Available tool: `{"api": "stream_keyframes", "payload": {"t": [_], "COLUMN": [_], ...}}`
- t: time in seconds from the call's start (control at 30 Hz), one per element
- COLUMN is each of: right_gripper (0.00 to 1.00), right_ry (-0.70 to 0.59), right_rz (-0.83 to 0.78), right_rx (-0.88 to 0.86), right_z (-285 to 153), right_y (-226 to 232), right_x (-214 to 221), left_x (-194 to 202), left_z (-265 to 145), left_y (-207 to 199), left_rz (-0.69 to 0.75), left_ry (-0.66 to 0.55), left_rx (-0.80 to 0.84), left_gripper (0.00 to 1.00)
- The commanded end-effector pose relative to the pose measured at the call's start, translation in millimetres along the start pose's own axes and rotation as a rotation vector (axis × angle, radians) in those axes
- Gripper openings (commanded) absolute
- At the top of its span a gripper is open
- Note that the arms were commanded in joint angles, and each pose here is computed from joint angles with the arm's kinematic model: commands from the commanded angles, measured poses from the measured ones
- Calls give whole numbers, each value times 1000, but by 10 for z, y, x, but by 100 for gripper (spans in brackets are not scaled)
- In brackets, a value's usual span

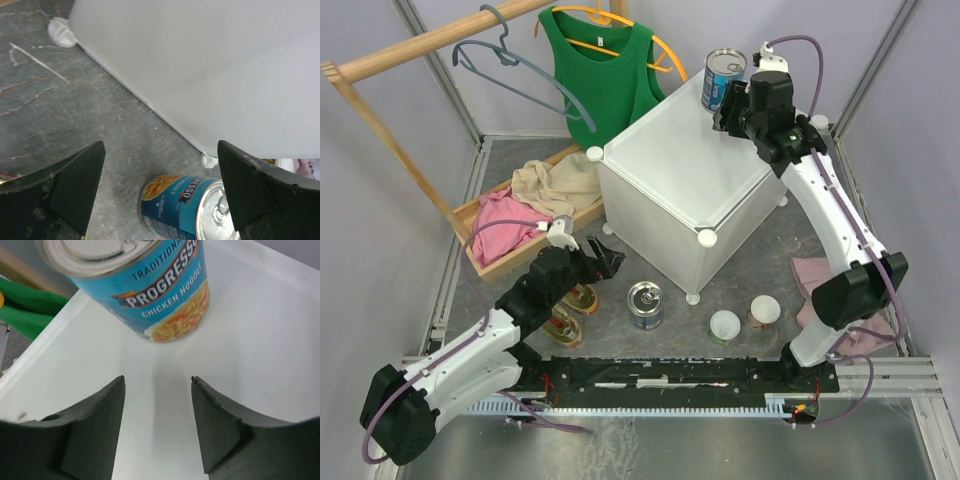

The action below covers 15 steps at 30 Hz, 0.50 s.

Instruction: Place and organize the canned foods onto the counter

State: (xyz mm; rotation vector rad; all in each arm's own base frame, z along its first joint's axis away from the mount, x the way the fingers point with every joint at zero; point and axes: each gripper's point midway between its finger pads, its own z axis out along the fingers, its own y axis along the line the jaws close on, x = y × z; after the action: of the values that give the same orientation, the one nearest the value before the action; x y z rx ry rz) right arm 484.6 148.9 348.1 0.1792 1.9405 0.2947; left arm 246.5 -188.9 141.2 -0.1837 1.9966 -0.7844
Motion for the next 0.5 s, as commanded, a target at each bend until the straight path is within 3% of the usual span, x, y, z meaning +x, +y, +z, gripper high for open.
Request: {"api": "stream_keyframes", "payload": {"t": [0.0,0.13,0.47], "right_gripper": [69,78,79], "right_ry": [-75,-93,-125], "right_rz": [9,20,50], "right_rx": [-43,-22,13], "right_z": [-476,-743,-1320], "right_y": [36,-69,-335], "right_x": [-243,-240,-80], "left_x": [-78,138,412], "left_z": [-78,-108,-218], "left_y": [-363,-464,-422], "left_rz": [57,129,248], "left_ry": [78,209,314], "left_rx": [104,123,88], "left_gripper": [99,98,100]}}
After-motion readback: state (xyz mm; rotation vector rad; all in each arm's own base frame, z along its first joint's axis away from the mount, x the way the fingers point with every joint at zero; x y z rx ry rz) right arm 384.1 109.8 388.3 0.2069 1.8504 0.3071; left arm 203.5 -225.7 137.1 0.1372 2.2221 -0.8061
